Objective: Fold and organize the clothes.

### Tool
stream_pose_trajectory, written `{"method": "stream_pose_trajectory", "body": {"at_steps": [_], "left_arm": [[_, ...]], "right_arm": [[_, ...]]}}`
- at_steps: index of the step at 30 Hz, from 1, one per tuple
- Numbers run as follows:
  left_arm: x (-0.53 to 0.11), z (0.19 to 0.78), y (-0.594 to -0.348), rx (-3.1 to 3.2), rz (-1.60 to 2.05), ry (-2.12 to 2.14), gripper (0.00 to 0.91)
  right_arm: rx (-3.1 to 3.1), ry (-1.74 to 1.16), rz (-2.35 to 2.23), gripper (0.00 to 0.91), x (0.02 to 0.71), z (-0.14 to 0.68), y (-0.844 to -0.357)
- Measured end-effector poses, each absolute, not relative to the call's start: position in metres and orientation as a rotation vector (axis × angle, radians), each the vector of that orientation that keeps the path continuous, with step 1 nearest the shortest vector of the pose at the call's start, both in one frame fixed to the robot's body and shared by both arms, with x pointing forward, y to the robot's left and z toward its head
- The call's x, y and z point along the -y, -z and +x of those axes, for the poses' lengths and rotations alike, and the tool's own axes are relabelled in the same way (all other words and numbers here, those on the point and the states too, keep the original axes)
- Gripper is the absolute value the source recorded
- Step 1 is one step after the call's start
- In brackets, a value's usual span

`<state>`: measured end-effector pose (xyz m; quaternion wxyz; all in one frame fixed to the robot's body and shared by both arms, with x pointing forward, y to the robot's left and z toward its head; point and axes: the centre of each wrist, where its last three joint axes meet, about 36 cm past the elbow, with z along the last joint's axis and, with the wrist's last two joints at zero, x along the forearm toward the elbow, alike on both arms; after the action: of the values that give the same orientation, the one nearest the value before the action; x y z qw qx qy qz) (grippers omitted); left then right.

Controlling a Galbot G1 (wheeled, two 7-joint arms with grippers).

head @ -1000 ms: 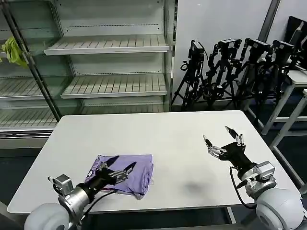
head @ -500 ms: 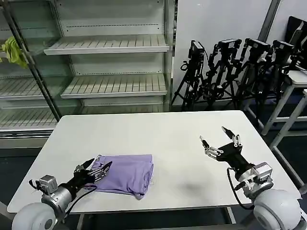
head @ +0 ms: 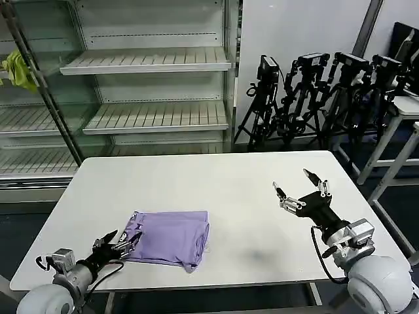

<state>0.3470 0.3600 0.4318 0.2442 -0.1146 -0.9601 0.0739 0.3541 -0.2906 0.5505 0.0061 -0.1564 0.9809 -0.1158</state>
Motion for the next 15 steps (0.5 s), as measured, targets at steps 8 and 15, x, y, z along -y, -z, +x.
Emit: {"method": "stream_pose_trajectory", "body": {"at_steps": [8,15], "left_arm": [[-0.361,0.3422,-0.4271,2.612,-0.312,-0.199,0.161],[-0.3592,0.3386,-0.4265,2.611,-0.318,-0.209,0.121]], "right_arm": [[-3.068,0.357,-0.484,0.907,0.2908,0.3509,-0.5518],[-3.068,0.35,-0.477,0.907,0.2913,0.3474,-0.5528]]}}
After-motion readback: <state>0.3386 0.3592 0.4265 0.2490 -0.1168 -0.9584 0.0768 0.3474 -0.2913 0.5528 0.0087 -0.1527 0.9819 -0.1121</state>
